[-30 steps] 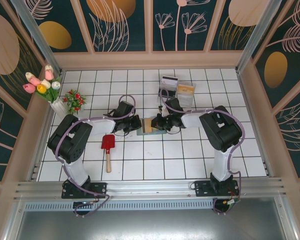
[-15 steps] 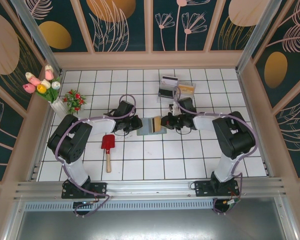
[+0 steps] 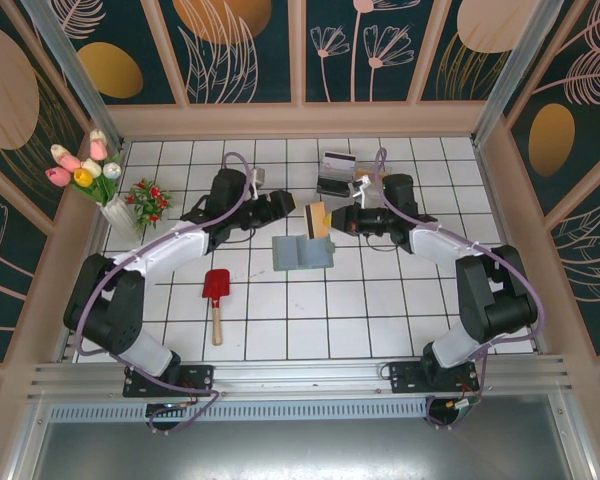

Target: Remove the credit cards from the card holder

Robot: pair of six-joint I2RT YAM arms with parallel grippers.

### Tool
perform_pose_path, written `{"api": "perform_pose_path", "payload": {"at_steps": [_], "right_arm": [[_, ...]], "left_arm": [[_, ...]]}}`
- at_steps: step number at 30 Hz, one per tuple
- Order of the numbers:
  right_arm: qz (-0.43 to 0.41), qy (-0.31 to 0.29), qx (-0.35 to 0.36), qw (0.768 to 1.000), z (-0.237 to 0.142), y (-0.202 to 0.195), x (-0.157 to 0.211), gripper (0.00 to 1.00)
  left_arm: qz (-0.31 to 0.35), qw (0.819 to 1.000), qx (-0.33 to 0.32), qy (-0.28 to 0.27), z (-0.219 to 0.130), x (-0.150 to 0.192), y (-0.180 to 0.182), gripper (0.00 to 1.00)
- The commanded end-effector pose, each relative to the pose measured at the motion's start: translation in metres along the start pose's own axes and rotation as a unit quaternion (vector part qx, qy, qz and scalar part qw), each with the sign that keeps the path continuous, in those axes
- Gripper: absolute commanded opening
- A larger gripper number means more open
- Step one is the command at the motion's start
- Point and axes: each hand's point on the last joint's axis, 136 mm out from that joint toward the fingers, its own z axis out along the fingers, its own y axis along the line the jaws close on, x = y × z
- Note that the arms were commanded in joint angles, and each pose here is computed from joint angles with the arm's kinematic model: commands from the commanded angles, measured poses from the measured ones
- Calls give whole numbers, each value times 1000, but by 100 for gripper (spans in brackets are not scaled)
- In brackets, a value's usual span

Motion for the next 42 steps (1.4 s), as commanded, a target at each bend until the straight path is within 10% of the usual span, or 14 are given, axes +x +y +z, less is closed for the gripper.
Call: {"api": "perform_pose_path", "payload": {"at_steps": [1, 5, 23, 34, 40, 42], "right_arm": [[-64, 2, -75, 995, -11, 45, -15, 0], [-61, 4, -107, 992, -13, 59, -18, 0], [-21, 4, -164, 986, -14, 79, -19, 0], [-2, -28, -183, 983, -2, 87, -36, 18], [-1, -31, -180, 983, 2, 83, -40, 3], [-2, -30, -170, 985, 3, 78, -41, 0]], "left_arm": [[-8, 995, 102, 15, -7, 5, -33, 73], [-13, 987, 161, 24, -8, 11, -47, 72], [-14, 963, 268, 35, -17, 15, -75, 0], [-28, 964, 264, 29, -16, 13, -72, 0], [-39, 968, 247, 30, -14, 15, -64, 0], [-53, 976, 208, 34, -8, 15, -46, 16]]}}
